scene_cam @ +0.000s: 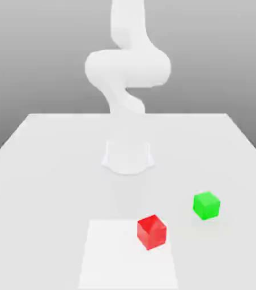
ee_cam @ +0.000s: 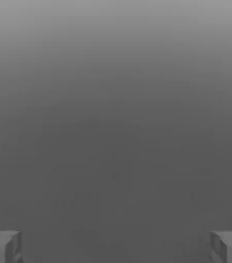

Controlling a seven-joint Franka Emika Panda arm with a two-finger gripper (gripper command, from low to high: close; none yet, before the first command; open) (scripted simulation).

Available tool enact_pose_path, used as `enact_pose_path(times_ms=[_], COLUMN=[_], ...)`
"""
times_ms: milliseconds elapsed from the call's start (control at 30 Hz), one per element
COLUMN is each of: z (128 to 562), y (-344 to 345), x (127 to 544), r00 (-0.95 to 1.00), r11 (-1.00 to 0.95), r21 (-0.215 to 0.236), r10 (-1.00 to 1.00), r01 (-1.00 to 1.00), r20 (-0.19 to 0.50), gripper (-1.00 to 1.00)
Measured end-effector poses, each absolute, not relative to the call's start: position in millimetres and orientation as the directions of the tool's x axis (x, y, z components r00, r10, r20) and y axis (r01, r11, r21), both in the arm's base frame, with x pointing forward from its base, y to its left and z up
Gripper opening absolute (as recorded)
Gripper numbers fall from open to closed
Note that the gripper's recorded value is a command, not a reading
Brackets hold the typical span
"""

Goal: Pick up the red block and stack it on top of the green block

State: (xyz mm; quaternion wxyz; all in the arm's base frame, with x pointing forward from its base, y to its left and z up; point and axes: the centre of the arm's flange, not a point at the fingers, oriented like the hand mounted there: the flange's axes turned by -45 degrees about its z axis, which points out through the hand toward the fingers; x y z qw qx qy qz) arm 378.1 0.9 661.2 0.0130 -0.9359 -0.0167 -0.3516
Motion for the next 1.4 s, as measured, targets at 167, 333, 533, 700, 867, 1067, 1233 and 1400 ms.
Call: enact_pose_path(times_ms=[167, 333, 533, 700, 867, 1067, 1233, 1400], z=[537, 412, 267, 196, 153, 146, 167, 205], y=[15, 36, 54, 57, 56, 56, 56, 56], x=[428, 439, 403, 374, 372, 371, 373, 371], r00=[0.853, 0.907, 0.909, 0.883, 0.883, 0.884, 0.882, 0.877], r11=[-0.988, -0.963, -0.914, -0.883, -0.883, -0.884, -0.882, -0.877], r21=[-0.016, -0.014, -0.005, -0.001, -0.001, 0.000, -0.002, -0.001], r10=[0.127, 0.247, 0.402, 0.469, 0.469, 0.468, 0.471, 0.480], r01=[0.157, 0.268, 0.405, 0.469, 0.469, 0.468, 0.471, 0.480], r20=[0.507, 0.340, 0.110, 0.008, 0.002, 0.000, 0.003, 0.001], gripper=[0.00, 0.00, 0.00, 0.00, 0.00, -1.00, -1.00, -1.00])
